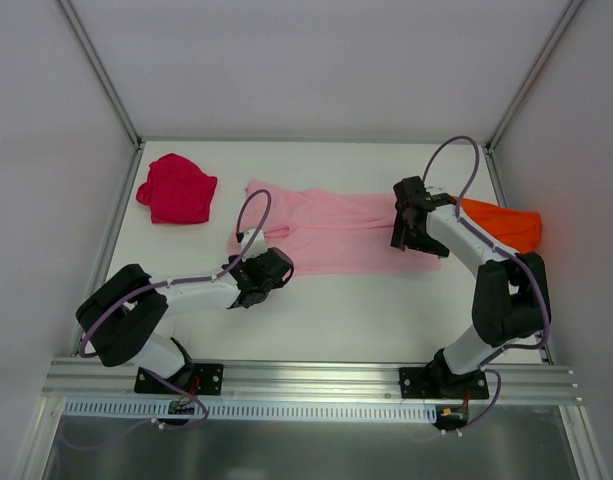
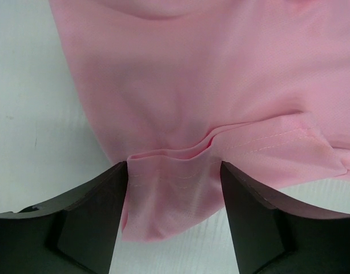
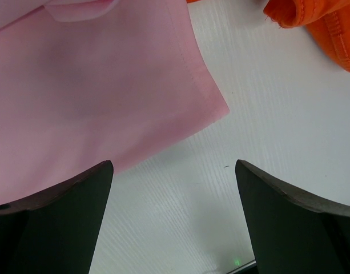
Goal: Fold and stack the t-shirts
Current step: Grap the side of the flattened tshirt closest away from the robot with both arms
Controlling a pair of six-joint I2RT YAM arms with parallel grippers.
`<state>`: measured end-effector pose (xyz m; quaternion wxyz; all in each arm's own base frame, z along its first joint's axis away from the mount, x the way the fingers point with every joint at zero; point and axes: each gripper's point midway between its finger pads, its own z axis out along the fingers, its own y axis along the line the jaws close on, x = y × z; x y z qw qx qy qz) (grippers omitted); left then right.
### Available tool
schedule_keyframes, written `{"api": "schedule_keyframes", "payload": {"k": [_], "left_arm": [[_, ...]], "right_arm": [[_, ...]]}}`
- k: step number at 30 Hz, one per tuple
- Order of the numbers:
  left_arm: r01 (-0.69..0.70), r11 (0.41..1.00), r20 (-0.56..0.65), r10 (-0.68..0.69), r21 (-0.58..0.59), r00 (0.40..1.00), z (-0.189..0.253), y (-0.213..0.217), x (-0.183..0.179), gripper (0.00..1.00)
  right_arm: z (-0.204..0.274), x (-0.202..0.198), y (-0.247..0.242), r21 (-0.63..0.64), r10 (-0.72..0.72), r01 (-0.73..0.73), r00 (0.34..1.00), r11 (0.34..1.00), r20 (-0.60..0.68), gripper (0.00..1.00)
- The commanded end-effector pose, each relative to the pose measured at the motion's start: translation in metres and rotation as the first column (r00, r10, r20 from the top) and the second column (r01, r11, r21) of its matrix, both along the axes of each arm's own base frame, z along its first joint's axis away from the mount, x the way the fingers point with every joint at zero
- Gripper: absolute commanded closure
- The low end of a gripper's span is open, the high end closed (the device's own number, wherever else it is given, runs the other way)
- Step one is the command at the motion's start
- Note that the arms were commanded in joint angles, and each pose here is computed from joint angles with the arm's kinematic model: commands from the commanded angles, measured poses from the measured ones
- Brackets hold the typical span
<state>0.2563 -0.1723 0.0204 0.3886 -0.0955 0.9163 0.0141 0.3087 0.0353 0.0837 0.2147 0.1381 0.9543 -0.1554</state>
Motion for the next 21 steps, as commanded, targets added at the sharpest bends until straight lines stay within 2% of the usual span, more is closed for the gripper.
{"api": "schedule_keyframes", "payload": {"k": [1,5,12,21], "left_arm": [[-0.045,0.999,0.032,0.044,0.015,0.999,0.007,0.009,-0.001,0.33],[-0.047,0.999,0.026,0.046,0.017,0.999,0.006,0.009,-0.001,0.36],[-0.082,0.997,0.038,0.082,-0.008,0.996,0.01,0.015,-0.006,0.36],[-0.062,0.998,0.065,0.064,-0.024,0.996,0.02,0.015,-0.01,0.35]], "right_arm": [[0.009,0.005,0.002,-0.019,-0.012,0.012,1.0,1.0,0.029,0.06],[0.009,0.006,0.002,-0.028,-0.007,0.007,1.0,1.0,0.03,0.06],[0.007,0.006,0.003,-0.031,0.003,-0.003,1.0,1.0,0.025,0.06],[0.0,0.008,0.011,-0.032,0.033,-0.033,0.999,0.999,0.005,0.06]]}}
